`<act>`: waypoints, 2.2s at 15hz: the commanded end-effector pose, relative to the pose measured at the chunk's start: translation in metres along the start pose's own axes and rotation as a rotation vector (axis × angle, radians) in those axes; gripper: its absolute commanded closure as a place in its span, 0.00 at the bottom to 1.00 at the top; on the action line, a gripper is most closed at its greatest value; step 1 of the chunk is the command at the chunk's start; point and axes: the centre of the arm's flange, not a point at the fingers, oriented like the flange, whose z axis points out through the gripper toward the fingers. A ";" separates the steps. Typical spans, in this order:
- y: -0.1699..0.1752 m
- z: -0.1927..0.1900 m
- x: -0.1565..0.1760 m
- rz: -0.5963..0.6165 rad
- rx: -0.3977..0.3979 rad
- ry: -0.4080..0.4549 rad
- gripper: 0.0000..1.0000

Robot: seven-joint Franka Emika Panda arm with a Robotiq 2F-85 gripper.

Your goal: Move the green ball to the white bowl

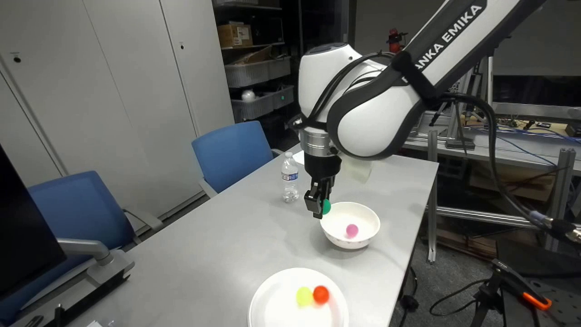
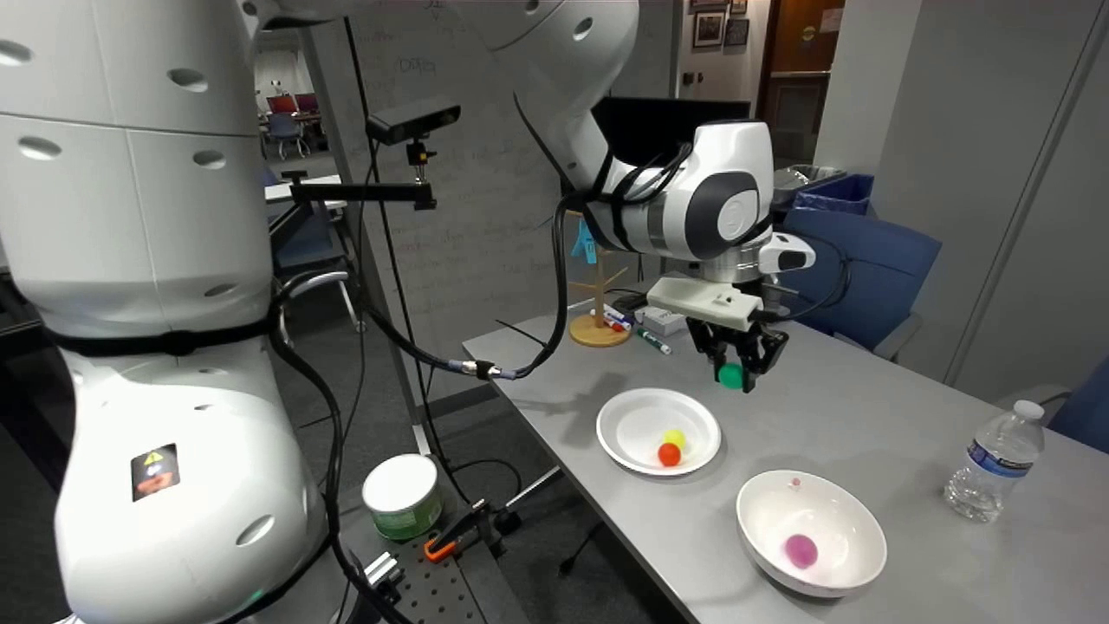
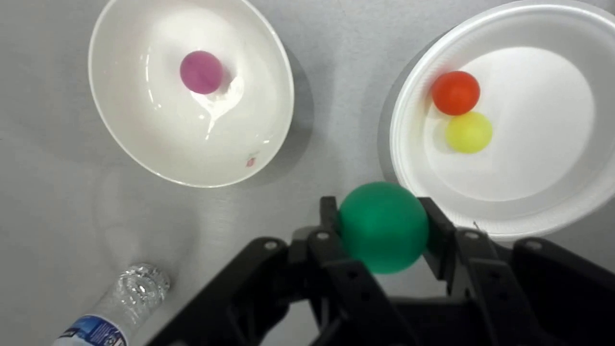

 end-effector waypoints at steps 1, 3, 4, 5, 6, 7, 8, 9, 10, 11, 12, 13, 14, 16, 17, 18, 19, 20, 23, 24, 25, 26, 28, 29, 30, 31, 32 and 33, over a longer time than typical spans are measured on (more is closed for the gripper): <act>0.001 -0.001 -0.001 0.002 0.000 0.001 0.57; -0.001 -0.002 -0.003 -0.001 0.001 0.001 0.57; -0.001 -0.001 -0.003 -0.001 0.001 0.000 0.57; -0.001 -0.001 -0.003 -0.002 0.001 -0.001 0.57; -0.001 -0.001 -0.004 -0.002 0.002 -0.001 0.57; -0.001 -0.001 -0.004 -0.002 0.002 -0.001 0.82; 0.004 0.002 -0.003 0.013 -0.004 -0.001 0.82; 0.012 0.004 -0.002 0.034 -0.013 0.002 0.82; 0.020 0.005 -0.002 0.052 -0.017 0.003 0.82; 0.031 0.007 -0.002 0.074 -0.027 0.007 0.82; 0.049 0.012 -0.003 0.096 -0.038 0.008 0.82; 0.062 0.013 -0.005 0.121 -0.045 0.008 0.82; 0.077 0.016 -0.007 0.140 -0.052 0.010 0.82; 0.102 0.025 -0.012 0.179 -0.068 0.010 0.82; 0.113 0.032 -0.015 0.205 -0.067 0.004 0.82; 0.121 0.040 -0.019 0.226 -0.064 -0.010 0.82; 0.128 0.048 -0.022 0.240 -0.065 -0.021 0.82; 0.132 0.055 -0.025 0.249 -0.064 -0.032 0.82; 0.135 0.076 -0.028 0.268 -0.058 -0.055 0.82; 0.136 0.082 -0.027 0.273 -0.055 -0.054 0.82; 0.137 0.087 -0.025 0.277 -0.052 -0.050 0.82; 0.138 0.092 -0.022 0.281 -0.049 -0.043 0.82; 0.139 0.100 -0.016 0.288 -0.047 -0.030 0.82; 0.140 0.104 -0.013 0.293 -0.045 -0.022 0.82; 0.141 0.107 -0.010 0.301 -0.041 -0.018 0.82; 0.142 0.111 -0.009 0.307 -0.039 -0.015 0.82; 0.143 0.114 -0.008 0.313 -0.038 -0.015 0.82; 0.144 0.117 -0.007 0.315 -0.038 -0.015 0.82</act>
